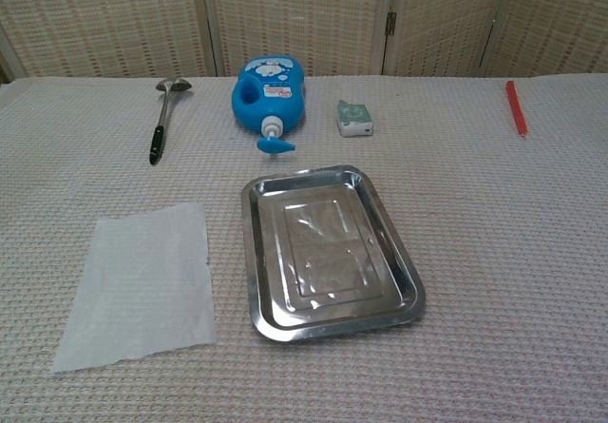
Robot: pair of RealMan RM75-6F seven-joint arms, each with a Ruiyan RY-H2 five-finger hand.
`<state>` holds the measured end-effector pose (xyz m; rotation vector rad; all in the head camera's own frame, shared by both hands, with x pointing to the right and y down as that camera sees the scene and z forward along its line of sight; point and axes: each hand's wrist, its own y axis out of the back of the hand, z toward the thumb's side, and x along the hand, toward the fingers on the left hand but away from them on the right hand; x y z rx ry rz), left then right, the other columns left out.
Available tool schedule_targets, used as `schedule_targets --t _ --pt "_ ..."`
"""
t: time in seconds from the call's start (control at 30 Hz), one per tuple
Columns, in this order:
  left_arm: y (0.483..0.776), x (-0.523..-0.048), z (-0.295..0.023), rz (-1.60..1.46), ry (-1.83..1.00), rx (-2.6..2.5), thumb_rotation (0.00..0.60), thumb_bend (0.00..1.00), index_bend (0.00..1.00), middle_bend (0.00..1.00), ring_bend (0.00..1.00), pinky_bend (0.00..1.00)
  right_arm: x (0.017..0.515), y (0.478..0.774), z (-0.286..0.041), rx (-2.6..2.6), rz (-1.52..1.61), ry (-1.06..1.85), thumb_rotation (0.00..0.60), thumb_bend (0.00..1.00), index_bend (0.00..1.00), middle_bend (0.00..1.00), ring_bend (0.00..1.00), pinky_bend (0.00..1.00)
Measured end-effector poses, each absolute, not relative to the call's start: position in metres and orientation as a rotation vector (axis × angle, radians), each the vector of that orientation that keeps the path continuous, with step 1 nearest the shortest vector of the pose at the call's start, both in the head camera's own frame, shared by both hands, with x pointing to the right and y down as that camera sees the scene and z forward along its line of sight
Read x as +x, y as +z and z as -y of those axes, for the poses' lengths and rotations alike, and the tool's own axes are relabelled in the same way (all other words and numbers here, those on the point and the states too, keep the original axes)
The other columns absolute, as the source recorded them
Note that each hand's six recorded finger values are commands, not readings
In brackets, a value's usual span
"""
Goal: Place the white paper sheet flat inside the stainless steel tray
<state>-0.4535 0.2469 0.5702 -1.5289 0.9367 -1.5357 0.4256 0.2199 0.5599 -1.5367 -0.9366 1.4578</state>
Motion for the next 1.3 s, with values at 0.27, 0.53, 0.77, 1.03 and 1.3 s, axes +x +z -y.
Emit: schedule_targets --t 0.27,0.53,0.77,1.03,1.3 --pt "0.576 -0.452 -0.247 -0.915 -1.545 -1.545 0.600 0.19 0.13 0.12 0.07 0.11 0.425 0.556 -0.218 -1.562 0.953 1.437 0.600 0.32 0.00 0.00 0.00 0.00" --pt "0.585 -0.438 -0.246 -0.879 -1.419 -1.605 0.600 0.16 0.17 0.37 0.30 0.45 0.421 0.545 -0.220 -1.575 0.970 1.374 0.600 0.32 0.00 0.00 0.00 0.00" --pt "0.600 -0.436 -0.243 -0.779 -1.258 -1.725 0.600 0.16 0.45 0.97 0.77 0.98 0.423 0.552 -0.220 -1.578 0.967 1.374 0.600 0.32 0.00 0.00 0.00 0.00" --pt "0.619 -0.444 -0.237 -0.732 -1.054 -1.756 0.600 0.16 0.52 1.00 0.98 1.00 0.425 0.562 -0.213 -1.569 0.964 1.402 0.600 0.32 0.00 0.00 0.00 0.00" --pt "0.656 -0.430 -0.244 -0.640 -0.964 -1.845 0.600 0.17 0.51 1.00 1.00 1.00 0.427 0.569 -0.209 -1.561 0.956 1.413 0.600 0.32 0.00 0.00 0.00 0.00"
